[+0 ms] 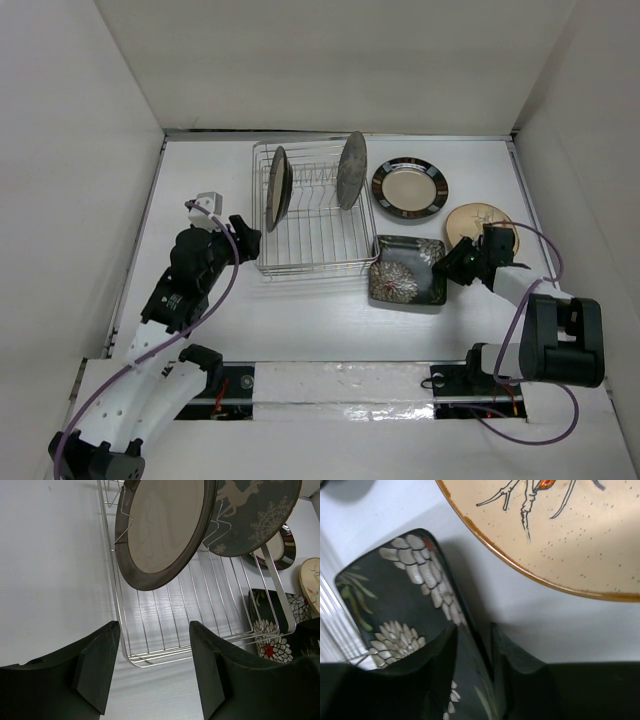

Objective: Load the plates into the dish rack

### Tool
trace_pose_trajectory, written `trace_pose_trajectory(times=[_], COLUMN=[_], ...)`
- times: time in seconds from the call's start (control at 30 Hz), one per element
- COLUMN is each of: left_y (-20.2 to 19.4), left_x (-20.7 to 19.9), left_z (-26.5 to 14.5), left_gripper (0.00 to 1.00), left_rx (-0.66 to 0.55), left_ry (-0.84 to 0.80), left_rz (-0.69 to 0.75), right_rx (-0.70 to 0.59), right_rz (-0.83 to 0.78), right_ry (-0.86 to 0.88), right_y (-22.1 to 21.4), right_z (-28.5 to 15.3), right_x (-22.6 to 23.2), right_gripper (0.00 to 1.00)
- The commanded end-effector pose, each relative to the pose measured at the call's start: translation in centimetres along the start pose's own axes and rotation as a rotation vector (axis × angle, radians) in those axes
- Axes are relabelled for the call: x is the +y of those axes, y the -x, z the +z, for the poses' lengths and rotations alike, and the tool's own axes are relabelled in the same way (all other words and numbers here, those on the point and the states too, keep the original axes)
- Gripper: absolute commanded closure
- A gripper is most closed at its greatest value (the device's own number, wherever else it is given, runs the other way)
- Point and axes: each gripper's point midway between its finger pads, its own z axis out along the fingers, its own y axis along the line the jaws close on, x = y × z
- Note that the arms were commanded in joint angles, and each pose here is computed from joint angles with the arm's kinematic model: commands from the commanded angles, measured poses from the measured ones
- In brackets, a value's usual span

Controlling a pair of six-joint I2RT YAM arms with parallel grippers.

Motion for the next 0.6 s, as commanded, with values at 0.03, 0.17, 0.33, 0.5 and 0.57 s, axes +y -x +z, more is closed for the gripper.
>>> trace_pose_trajectory(times=[0.03, 0.17, 0.33, 0.5, 0.57], left_y=[2.8, 2.8, 2.7, 2.4, 2.2], left_x=[-0.7, -0.9, -1.0, -1.0, -0.8], left_z=[-0.8, -0.9, -0.9, -0.6, -0.4], left_gripper=[0.46, 0.46, 0.46, 0.46, 0.46], left_rx=[-0.092, -0.093, -0.092, -0.080, -0.074], left_ry=[-0.017, -0.024, -0.027, -0.028, -0.022], left_rz=[0.010, 0.014, 0.014, 0.014, 0.014], right_rx=[0.107, 0.132, 0.028, -0.222, -0.322], right_rz=[-0.020, -0.025, -0.064, -0.129, -0.135], right_ry=[-0.067, -0.072, -0.095, -0.115, -0.063], right_y=[-2.1, -2.5, -1.0, 3.9, 5.1], right_z=[0.1, 0.2, -0.9, -5.4, -7.7], right_x=[-1.1, -1.1, -0.3, 2.7, 4.6], right_gripper=[0.71, 0.89, 1.00, 1.00, 1.00])
